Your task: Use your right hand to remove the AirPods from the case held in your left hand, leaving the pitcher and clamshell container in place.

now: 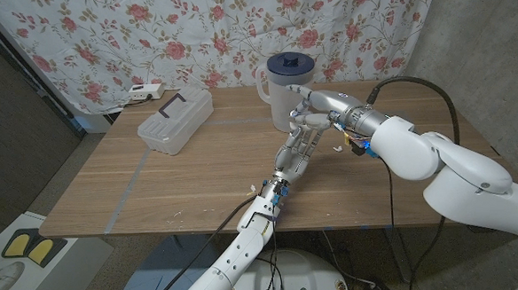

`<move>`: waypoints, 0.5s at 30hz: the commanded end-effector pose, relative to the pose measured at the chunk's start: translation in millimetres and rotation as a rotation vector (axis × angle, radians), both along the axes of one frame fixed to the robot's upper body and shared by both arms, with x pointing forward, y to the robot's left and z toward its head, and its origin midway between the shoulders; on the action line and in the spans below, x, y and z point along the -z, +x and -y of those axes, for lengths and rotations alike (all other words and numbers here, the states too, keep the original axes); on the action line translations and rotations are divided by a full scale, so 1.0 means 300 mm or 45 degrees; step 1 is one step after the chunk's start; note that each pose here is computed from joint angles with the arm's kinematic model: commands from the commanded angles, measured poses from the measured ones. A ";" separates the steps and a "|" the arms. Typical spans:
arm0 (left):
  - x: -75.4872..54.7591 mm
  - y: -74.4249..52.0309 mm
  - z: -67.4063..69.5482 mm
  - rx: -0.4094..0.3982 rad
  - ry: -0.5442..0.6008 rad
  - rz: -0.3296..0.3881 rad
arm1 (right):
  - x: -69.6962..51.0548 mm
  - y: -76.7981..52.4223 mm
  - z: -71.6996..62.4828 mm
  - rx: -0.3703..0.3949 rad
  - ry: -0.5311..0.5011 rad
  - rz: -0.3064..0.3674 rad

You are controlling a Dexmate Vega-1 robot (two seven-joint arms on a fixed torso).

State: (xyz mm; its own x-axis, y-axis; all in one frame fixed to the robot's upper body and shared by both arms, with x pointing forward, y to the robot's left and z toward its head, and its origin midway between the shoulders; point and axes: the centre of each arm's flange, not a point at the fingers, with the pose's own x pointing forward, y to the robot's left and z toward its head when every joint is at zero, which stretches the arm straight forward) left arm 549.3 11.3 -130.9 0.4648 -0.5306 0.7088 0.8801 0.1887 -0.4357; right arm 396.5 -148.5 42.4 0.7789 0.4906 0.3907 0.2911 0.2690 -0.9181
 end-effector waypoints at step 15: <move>0.007 -0.009 -0.003 -0.011 0.002 0.004 | 0.003 -0.018 -0.002 0.012 0.008 0.030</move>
State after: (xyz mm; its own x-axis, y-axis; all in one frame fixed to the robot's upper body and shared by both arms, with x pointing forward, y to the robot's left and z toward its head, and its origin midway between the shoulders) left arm 547.5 10.9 -130.9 0.4641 -0.5313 0.7087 0.8810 0.1936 -0.4318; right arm 392.9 -148.3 41.3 0.7782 0.4817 0.4028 0.3052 0.2705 -0.9131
